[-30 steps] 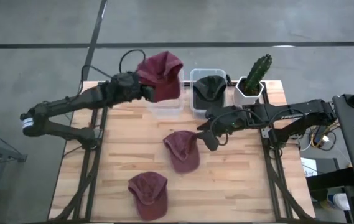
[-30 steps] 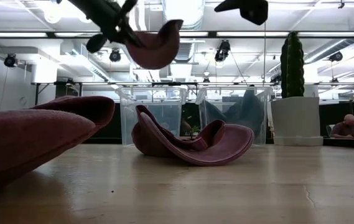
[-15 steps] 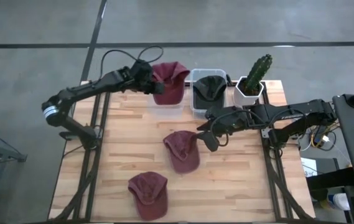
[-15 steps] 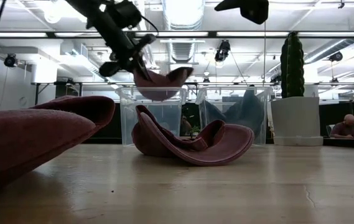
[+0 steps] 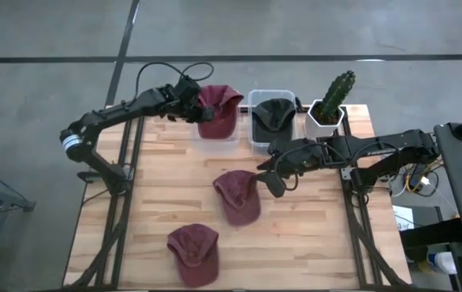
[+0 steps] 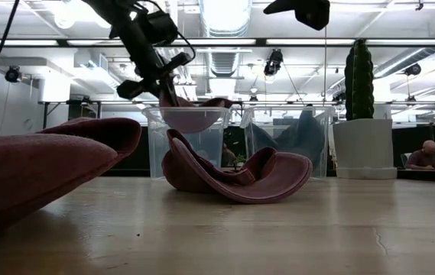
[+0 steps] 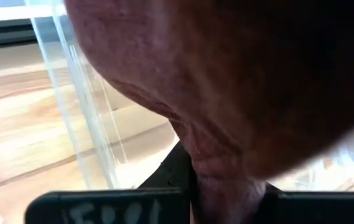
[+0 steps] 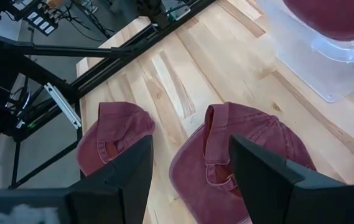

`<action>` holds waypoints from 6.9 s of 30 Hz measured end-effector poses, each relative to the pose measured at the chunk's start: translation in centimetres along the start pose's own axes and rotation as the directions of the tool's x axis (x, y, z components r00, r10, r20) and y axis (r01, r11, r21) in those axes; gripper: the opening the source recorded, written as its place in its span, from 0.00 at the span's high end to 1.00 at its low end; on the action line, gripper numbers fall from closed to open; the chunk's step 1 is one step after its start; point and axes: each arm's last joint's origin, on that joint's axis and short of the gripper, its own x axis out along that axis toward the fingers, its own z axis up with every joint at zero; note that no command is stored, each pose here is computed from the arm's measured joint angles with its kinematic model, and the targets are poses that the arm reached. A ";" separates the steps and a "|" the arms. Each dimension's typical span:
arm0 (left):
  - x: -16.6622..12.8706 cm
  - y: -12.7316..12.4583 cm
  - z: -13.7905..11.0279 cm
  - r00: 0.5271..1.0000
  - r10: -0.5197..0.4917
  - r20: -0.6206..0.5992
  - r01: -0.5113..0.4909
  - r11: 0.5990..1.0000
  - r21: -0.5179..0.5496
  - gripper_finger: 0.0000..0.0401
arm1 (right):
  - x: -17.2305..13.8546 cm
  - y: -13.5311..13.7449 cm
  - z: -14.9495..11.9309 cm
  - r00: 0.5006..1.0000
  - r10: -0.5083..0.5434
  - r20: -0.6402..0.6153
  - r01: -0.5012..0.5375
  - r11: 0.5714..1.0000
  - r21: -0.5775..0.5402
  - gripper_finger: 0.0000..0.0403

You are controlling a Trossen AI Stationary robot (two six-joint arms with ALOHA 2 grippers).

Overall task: Pick & Place hat
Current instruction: Put the bottom right red cap into the left transparent bin, then put the top red cap into the left transparent bin

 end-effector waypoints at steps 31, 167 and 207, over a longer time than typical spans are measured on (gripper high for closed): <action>0.1 0.1 0.0 1.000 0.014 0.013 -0.014 1.000 -0.003 0.77 | 0.0 0.0 0.0 1.000 0.000 0.000 0.000 1.000 -0.005 0.50; -5.4 -7.9 -15.4 0.835 -0.549 0.020 0.513 0.792 0.331 0.67 | -2.8 -5.5 -4.1 0.770 -0.285 0.571 0.147 0.950 0.277 0.97; -5.8 -9.8 -13.7 0.705 -0.587 0.398 0.384 0.788 0.481 0.29 | -2.5 -5.5 -4.0 0.733 -0.329 0.595 0.197 0.941 0.277 0.97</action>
